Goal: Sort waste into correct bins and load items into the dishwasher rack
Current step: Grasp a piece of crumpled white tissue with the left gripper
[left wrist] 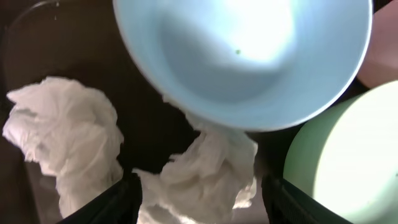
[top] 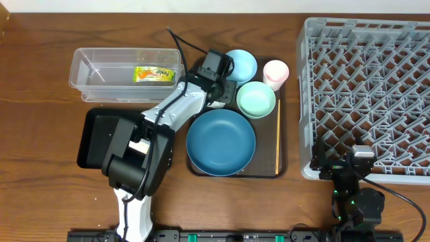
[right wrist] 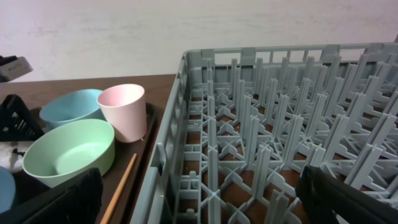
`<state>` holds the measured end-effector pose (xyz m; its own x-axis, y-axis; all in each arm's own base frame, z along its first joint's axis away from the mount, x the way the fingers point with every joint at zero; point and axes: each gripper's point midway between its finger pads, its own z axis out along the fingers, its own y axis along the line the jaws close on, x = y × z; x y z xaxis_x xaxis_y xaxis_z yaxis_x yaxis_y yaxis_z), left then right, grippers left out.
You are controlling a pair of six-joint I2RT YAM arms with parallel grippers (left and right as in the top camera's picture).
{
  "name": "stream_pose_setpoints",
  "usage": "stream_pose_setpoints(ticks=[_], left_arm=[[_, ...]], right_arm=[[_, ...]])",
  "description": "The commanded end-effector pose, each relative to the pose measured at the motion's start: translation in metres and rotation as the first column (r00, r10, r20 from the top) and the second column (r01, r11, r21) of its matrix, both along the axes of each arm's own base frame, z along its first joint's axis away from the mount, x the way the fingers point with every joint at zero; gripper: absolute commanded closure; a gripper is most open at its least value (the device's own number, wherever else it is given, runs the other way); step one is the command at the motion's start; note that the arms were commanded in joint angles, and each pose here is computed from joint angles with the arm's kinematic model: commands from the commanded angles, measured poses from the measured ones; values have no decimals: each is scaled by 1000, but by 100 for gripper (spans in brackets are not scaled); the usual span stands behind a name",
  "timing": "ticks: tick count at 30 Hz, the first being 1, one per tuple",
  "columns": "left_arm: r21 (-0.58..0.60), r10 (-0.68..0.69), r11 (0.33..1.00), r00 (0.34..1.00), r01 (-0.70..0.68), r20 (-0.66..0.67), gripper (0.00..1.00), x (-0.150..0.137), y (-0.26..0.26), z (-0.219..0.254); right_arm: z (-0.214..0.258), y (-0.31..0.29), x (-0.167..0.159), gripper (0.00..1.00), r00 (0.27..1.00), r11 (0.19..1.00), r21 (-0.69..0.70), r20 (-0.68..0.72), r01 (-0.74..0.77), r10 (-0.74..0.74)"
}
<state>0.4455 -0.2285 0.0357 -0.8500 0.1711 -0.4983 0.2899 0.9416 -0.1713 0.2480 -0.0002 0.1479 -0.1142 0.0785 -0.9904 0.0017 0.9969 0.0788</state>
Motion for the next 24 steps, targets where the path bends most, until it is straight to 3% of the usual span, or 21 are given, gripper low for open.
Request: stream_pose_setpoints(ticks=[1,4,8,12,17,24], left_arm=[[30,-23,999,1000,23,-21,37,-1,0,-21],[38,-23,999,999,24,-38,40,-3,1,-30],[27,-23,999,1000,23,-16,54,2,-1,-25],[14,-26,1000,1000,26,13,59,4,-5,-13],[-4,-27,1000,998,28,50,86,0,-3,27],[-44,-9,999,987,17,163,86,-17,11,120]], right_arm=[[-1,-3,0,1,1000,1000,12,-1,15,-15],[-1,-3,0,1,1000,1000,12,-1,15,-15],[-1,-3,0,1,1000,1000,12,-1,15,-15],[-1,-3,0,1,1000,1000,12,-1,15,-15],[-1,-3,0,1,1000,1000,12,-1,15,-15],[-1,-3,0,1,1000,1000,12,-1,15,-15]])
